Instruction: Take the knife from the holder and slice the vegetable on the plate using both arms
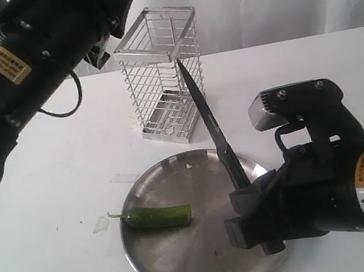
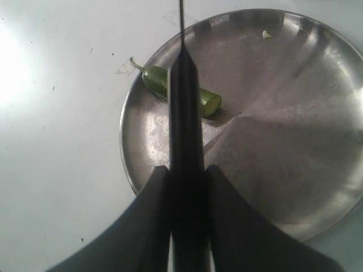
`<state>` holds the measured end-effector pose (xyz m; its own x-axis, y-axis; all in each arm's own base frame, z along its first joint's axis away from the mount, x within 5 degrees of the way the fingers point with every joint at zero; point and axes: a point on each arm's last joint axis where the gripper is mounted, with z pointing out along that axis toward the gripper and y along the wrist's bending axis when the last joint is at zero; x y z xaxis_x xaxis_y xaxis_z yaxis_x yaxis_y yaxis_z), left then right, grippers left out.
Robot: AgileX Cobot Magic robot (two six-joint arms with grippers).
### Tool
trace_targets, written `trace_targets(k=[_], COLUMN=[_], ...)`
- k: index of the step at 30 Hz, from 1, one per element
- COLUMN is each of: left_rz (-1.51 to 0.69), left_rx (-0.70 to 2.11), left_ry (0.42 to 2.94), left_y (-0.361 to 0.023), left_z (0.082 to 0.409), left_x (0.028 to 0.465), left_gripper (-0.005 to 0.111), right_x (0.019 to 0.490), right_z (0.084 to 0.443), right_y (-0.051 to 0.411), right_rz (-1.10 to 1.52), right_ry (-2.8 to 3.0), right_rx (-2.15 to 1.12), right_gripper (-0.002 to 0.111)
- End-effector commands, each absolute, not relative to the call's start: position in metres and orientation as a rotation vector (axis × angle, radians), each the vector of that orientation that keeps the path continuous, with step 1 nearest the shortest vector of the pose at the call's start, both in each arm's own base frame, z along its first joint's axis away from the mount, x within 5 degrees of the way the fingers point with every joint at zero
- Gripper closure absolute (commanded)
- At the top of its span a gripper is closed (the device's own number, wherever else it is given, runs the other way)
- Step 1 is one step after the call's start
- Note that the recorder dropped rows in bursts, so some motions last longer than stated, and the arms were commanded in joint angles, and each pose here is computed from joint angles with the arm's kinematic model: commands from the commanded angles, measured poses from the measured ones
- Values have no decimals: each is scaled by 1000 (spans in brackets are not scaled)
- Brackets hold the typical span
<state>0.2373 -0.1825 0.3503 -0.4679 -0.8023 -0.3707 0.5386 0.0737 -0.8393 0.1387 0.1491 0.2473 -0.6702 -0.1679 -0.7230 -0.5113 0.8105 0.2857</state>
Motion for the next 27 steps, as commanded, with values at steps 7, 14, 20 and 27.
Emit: trace_targets(k=[7, 14, 20, 27], left_rz=[-1627, -1541, -1551, -1450], left_rx=[-289, -225, -226, -37], left_ry=[1256, 1258, 1235, 1109], left_y=[-181, -181, -180, -181], left_z=[356, 355, 357, 367], left_x=[235, 235, 234, 227], left_gripper=[55, 55, 55, 54], right_x=[140, 140, 140, 140], right_z=[253, 253, 253, 253], right_y=[150, 150, 150, 150], right_rz=[640, 636, 636, 633], right_ry=[2207, 2202, 2202, 2206], right_rx=[-508, -516, -516, -517], right_gripper=[108, 108, 108, 108])
